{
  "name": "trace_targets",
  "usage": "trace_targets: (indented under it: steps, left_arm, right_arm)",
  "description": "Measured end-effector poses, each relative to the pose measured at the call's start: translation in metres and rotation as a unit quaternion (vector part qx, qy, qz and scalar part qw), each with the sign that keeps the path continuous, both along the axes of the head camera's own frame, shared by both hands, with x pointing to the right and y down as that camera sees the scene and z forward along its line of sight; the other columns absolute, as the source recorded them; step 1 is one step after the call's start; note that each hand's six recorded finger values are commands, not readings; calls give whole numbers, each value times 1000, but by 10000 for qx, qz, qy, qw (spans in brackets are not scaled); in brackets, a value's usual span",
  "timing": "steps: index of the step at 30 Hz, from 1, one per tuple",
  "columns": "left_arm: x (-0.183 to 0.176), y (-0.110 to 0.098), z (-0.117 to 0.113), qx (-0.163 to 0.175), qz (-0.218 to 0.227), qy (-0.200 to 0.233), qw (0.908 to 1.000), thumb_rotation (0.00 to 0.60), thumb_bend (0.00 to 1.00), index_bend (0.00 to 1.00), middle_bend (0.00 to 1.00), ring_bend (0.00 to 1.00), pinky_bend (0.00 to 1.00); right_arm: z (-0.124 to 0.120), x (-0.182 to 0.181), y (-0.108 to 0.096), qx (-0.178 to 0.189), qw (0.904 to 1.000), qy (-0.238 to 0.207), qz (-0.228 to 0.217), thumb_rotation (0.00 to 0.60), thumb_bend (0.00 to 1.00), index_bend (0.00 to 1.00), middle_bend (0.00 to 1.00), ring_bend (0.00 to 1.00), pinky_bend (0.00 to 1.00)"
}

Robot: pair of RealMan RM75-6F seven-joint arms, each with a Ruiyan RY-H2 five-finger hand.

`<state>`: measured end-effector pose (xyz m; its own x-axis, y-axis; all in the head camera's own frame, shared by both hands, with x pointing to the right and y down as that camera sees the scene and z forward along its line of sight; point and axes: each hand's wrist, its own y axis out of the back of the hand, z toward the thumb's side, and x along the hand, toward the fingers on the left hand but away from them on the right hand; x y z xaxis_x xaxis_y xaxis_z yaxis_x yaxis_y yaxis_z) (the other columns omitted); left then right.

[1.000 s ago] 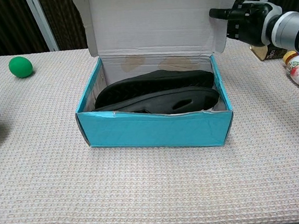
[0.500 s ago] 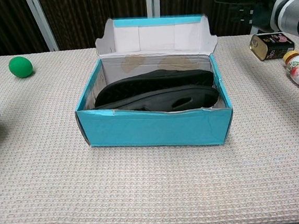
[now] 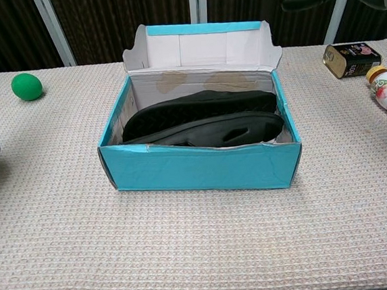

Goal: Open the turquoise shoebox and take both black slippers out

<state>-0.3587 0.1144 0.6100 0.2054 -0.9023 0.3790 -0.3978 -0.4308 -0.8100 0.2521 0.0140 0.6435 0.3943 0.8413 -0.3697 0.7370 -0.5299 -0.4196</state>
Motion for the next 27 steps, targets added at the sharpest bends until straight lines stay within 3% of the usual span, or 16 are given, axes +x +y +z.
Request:
trace_targets:
  steps: [3,6,11,16,19,27]
  left_arm:
    - [-2,6,1,-14,-1,-29,10000,600,0,185,310,234,408]
    - [-5,13,1,-40,-43,-18,10000,600,0,185,310,234,407]
    - [-9,21,4,-116,-58,9,9999,600,0,185,310,234,406]
    - [-12,26,7,-167,-61,50,9998,600,0,185,310,234,379]
    - [-14,27,9,-180,-78,92,9998,600,0,185,310,235,379]
    - [-19,32,12,-208,-146,146,9996,600,0,185,310,234,379]
  right_arm:
    - [-12,-26,12,353,9914,631,-1093,600,0,173,245,96,322]
    - [-13,-49,20,560,9736,1184,-1869,600,0,173,232,96,331]
    - [1,-86,29,815,9330,2055,-2841,600,0,173,228,96,338]
    - [22,-117,37,883,9047,2509,-3329,600,0,173,224,95,338]
    - [36,-134,40,893,8928,2703,-3492,600,0,173,226,95,339]
    - [64,-163,38,835,8775,3059,-3597,600,1,194,238,97,390]
